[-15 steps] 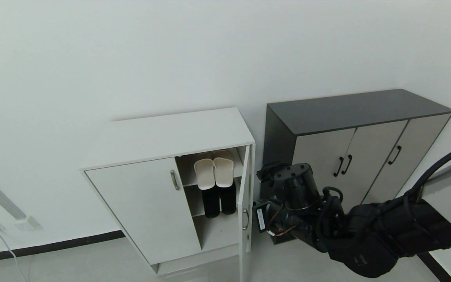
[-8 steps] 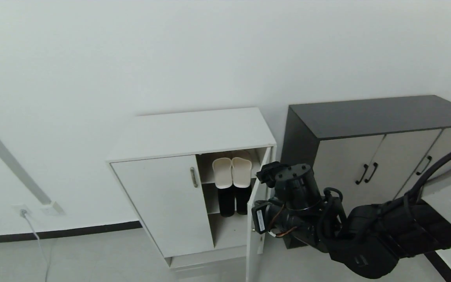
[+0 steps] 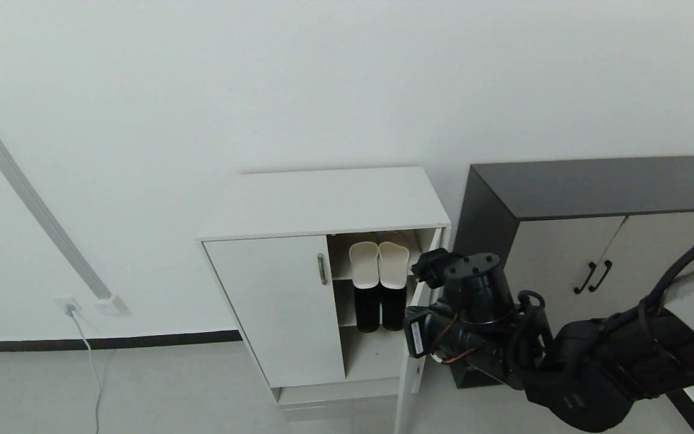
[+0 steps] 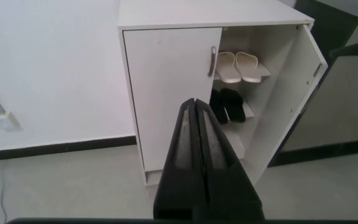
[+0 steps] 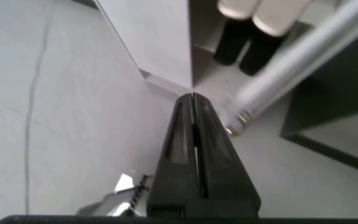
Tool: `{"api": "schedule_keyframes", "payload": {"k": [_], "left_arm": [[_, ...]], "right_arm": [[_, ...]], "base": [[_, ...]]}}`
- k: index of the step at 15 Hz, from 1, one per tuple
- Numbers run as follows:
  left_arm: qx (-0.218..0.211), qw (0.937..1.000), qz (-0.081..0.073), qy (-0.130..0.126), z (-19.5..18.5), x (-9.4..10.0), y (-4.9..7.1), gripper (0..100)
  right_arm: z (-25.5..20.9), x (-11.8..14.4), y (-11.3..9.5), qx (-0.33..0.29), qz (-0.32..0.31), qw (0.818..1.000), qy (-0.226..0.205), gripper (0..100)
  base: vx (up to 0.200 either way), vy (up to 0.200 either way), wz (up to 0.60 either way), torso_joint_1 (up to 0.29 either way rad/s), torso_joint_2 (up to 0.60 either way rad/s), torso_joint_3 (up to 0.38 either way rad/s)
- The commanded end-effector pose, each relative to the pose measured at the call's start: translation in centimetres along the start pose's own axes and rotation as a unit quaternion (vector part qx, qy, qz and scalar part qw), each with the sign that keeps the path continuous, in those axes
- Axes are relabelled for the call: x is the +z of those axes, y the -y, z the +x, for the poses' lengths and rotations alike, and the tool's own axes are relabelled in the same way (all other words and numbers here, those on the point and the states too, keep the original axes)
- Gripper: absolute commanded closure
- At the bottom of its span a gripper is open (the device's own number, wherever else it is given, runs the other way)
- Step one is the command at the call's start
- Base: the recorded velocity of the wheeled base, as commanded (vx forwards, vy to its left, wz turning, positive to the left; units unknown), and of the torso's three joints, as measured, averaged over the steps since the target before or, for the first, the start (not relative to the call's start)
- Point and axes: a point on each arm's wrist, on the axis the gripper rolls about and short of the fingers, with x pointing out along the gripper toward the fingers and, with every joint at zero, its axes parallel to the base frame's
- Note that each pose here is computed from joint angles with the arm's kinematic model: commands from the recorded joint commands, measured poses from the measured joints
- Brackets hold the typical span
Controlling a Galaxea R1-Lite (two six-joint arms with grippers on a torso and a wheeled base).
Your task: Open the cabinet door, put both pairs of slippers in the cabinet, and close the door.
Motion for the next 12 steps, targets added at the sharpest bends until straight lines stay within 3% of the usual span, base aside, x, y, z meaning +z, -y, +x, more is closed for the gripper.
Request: {"api": "schedule_keyframes", "payload": {"k": [1,2,8,12], "left_arm": [[0.000,1.0000,0.000,0.000,0.0,0.0,0.0,100],[0.000,1.0000,0.000,0.000,0.0,0.0,0.0,100],[0.000,1.0000,-0.001,0.000,0.0,0.0,0.0,100],[0.000,1.0000,-0.001,0.000,0.0,0.0,0.0,100]], "right_arm": [[-1.2,-0.2,1.0,-0.008,0.001,1.000,-0.003,100],[-2.0,-0.4,1.4,-0.012,-0.002,1.000,-0.005,100],[-4.8,-3.4,3.2,-0.026,-0.018,0.998,-0.048,100],[-5.2,-5.9,3.6,-0.029,-0.023,0.997,-0.069,100]], "base": [[0.000,0.000,0.00,0.000,0.00,0.000],[0.000,0.000,0.00,0.000,0.00,0.000],[0.200,0.000,0.00,-0.001,0.00,0.004],[0.000,0.000,0.00,0.000,0.00,0.000]]}}
